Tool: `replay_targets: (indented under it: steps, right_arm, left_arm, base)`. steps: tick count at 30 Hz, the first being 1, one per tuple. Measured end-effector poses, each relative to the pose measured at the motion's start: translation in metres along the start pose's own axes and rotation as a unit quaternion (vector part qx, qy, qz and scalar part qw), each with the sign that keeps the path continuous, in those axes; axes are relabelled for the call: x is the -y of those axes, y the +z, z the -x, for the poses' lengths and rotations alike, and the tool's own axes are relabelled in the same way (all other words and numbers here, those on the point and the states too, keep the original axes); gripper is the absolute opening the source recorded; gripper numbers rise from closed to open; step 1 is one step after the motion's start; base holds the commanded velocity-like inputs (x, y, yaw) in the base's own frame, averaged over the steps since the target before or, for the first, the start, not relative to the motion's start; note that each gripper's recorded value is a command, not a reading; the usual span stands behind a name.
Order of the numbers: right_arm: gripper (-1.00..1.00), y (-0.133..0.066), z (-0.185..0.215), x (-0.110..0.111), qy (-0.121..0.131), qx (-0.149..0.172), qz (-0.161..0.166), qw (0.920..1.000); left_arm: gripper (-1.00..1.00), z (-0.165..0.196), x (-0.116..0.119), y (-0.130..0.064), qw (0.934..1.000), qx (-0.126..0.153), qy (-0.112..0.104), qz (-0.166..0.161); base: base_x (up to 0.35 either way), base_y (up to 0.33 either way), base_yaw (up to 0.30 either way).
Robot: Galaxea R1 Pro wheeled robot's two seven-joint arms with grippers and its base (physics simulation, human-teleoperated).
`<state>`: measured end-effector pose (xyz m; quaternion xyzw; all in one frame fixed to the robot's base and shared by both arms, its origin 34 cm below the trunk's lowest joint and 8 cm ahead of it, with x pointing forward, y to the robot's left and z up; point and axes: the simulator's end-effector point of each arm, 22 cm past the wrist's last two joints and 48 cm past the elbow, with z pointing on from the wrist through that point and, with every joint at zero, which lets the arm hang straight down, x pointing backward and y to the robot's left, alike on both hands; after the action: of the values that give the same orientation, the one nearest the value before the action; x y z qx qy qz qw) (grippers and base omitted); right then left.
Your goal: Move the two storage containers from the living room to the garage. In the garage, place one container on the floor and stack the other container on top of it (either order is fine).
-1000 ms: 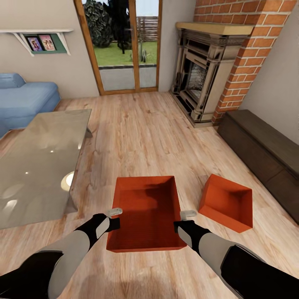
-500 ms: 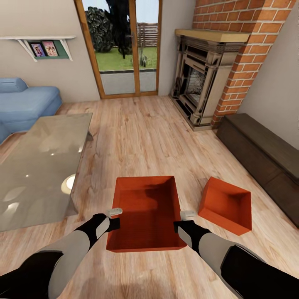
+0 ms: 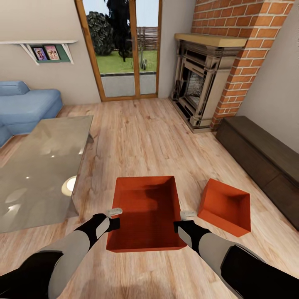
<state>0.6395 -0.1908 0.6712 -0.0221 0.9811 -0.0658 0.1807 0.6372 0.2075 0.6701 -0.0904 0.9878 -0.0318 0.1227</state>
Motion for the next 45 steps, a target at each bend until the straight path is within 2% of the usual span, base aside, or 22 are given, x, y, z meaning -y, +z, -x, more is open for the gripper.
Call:
replay_targets:
  steps: [14, 45]
  right_arm:
    - [-1.00, -0.019, 0.008, 0.003, 0.001, 0.011, -0.001, 0.9999]
    - [-1.00, -0.038, 0.032, 0.007, 0.004, 0.035, -0.002, 0.9994]
  left_arm:
    - [-1.00, 0.006, 0.002, -0.020, 0.9999, 0.011, 0.000, -0.002]
    - [-1.00, 0.026, 0.007, -0.042, 0.9994, 0.035, 0.001, -0.007]
  base:
    - [0.000, 0.000, 0.000]
    - [0.000, 0.000, 0.000]
